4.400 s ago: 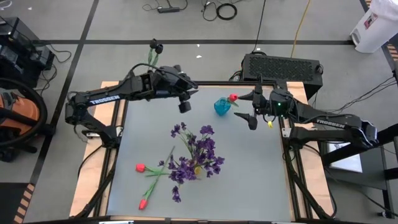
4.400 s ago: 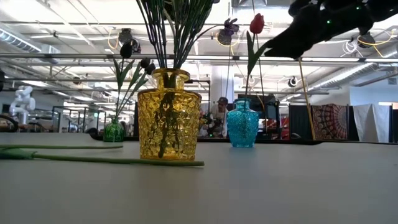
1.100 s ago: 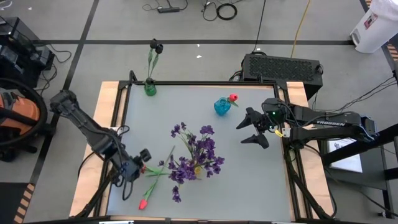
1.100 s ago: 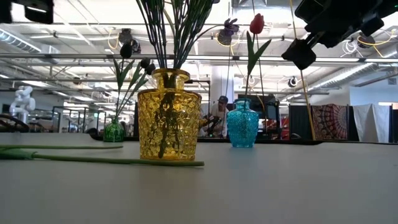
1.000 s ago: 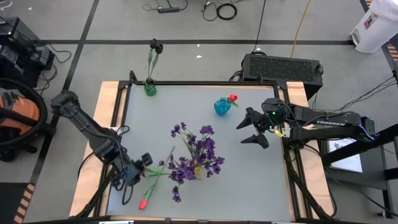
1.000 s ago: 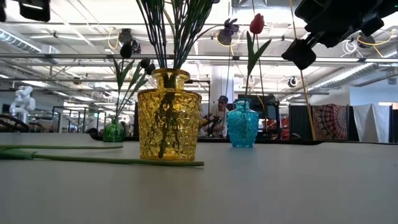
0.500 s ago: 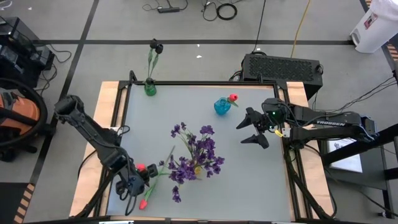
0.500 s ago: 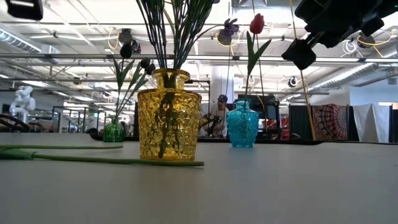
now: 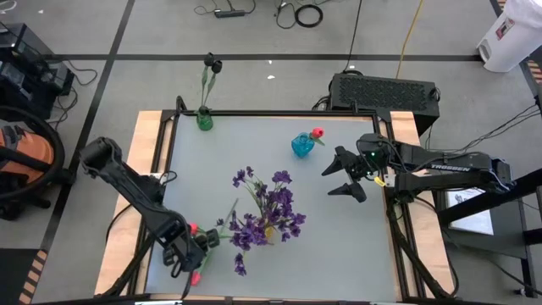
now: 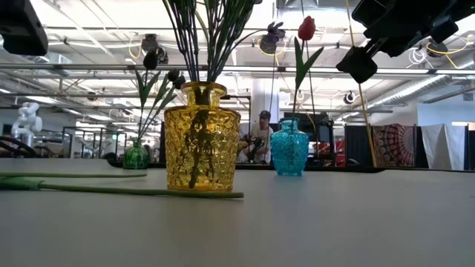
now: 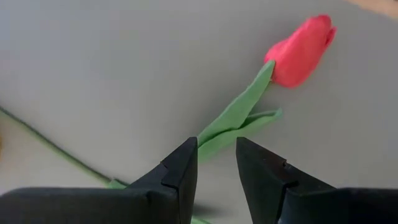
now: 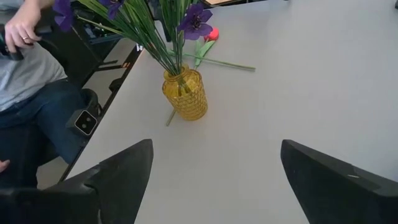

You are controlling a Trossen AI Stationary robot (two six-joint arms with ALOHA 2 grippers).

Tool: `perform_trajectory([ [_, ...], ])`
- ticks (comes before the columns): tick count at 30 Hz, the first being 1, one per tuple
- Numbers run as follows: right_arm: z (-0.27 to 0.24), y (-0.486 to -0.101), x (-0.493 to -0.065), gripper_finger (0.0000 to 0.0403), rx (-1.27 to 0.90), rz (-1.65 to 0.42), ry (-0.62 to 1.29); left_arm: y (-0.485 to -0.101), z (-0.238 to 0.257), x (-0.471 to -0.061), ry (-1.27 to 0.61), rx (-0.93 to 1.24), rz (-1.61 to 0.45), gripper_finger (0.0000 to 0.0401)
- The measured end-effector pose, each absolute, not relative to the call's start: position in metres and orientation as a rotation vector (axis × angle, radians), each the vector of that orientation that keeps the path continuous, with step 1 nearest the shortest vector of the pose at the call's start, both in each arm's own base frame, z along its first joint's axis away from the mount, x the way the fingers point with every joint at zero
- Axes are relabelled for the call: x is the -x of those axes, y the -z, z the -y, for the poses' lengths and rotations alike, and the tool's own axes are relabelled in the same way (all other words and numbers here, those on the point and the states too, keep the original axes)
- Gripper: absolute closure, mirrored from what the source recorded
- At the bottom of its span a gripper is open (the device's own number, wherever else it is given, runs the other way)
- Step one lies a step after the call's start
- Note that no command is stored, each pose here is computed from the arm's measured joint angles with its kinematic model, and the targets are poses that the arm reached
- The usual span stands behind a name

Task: Sort flowers into vase by color
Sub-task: Put the bottom pink flower into the blue vase

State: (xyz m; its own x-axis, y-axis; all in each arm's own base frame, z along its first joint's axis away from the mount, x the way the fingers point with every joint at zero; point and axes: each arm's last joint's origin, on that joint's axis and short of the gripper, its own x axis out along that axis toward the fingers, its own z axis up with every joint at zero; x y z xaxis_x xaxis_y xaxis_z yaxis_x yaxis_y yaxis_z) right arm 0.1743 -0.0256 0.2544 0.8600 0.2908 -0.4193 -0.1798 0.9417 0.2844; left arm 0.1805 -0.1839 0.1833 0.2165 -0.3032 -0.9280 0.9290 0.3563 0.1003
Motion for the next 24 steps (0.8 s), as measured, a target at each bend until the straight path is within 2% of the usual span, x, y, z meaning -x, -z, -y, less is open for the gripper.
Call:
perform_trajectory([
  [9, 0.0257, -0.2543, -0.1743, 0.0057, -0.24, -0.476, -0.249, -0.1798, 0.1838, -0.1814, 1.152, -1.073, -0.857, 0.0283],
  [19, 0.0256, -0.2543, -0.1743, 0.0057, -0.241, -0.476, -0.249, -0.18, 0.18, -0.1853, 1.128, -1.378, -0.761, 0.0283],
  [24, 0.0256, -0.2544, -0.1742, 0.0057, -0.24, -0.475, -0.249, -0.1801, 0.1773, -0.1881, 1.121, -1.386, -0.762, 0.0283],
])
